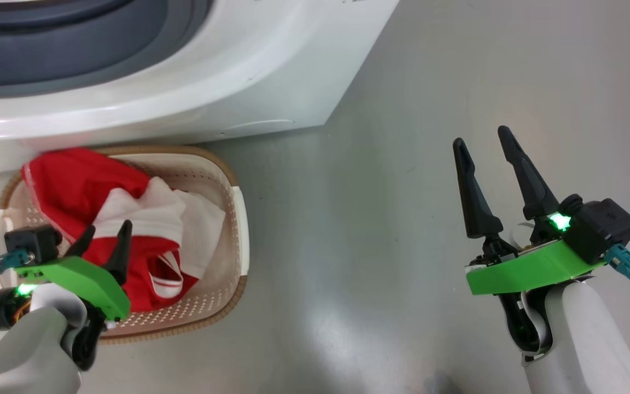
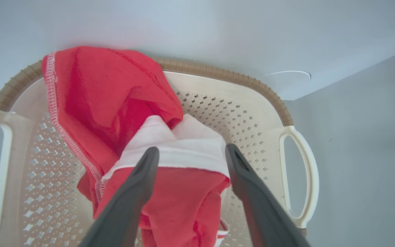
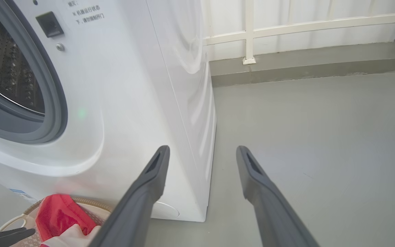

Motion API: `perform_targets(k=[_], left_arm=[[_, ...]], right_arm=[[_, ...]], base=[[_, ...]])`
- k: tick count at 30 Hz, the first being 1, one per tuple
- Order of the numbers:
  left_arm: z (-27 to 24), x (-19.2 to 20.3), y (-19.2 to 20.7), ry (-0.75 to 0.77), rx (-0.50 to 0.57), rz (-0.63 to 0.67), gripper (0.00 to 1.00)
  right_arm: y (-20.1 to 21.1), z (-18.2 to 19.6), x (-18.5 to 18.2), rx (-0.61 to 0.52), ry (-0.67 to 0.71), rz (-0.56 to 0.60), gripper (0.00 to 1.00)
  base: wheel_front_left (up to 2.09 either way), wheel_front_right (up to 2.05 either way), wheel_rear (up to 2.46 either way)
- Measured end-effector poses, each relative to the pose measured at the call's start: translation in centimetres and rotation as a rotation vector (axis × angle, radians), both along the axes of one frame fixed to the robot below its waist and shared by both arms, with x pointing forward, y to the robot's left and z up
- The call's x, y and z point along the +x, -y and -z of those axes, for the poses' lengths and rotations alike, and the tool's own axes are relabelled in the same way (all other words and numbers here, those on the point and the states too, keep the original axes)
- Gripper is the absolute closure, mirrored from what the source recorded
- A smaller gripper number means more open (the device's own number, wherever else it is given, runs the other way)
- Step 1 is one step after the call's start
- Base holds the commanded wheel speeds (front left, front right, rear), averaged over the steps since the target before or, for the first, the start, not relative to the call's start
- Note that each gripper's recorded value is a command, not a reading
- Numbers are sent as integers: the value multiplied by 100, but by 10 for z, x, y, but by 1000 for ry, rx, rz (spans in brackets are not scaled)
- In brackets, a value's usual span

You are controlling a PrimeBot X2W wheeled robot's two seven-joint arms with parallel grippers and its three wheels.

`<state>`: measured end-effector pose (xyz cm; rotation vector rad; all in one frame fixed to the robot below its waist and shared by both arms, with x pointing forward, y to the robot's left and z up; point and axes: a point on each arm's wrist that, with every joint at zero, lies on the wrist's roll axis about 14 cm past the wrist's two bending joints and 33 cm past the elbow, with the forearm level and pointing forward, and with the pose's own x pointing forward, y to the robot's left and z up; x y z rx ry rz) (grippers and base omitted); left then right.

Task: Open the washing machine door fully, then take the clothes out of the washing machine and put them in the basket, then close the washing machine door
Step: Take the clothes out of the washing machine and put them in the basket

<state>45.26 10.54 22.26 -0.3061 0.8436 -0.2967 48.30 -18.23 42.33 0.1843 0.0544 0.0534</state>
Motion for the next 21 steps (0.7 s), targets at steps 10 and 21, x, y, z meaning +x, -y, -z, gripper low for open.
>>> perform_targets(k=[10,21], left_arm=[[-40,10,-14,128,-5,-52,0],[-110,21,-31,350,-7,-129,0]], right_arm=[[-7,-19,-4,8,37,-14,0],[-9,-39,-25,4,59,-15,0]], base=[[0,0,0],[0,0,0]])
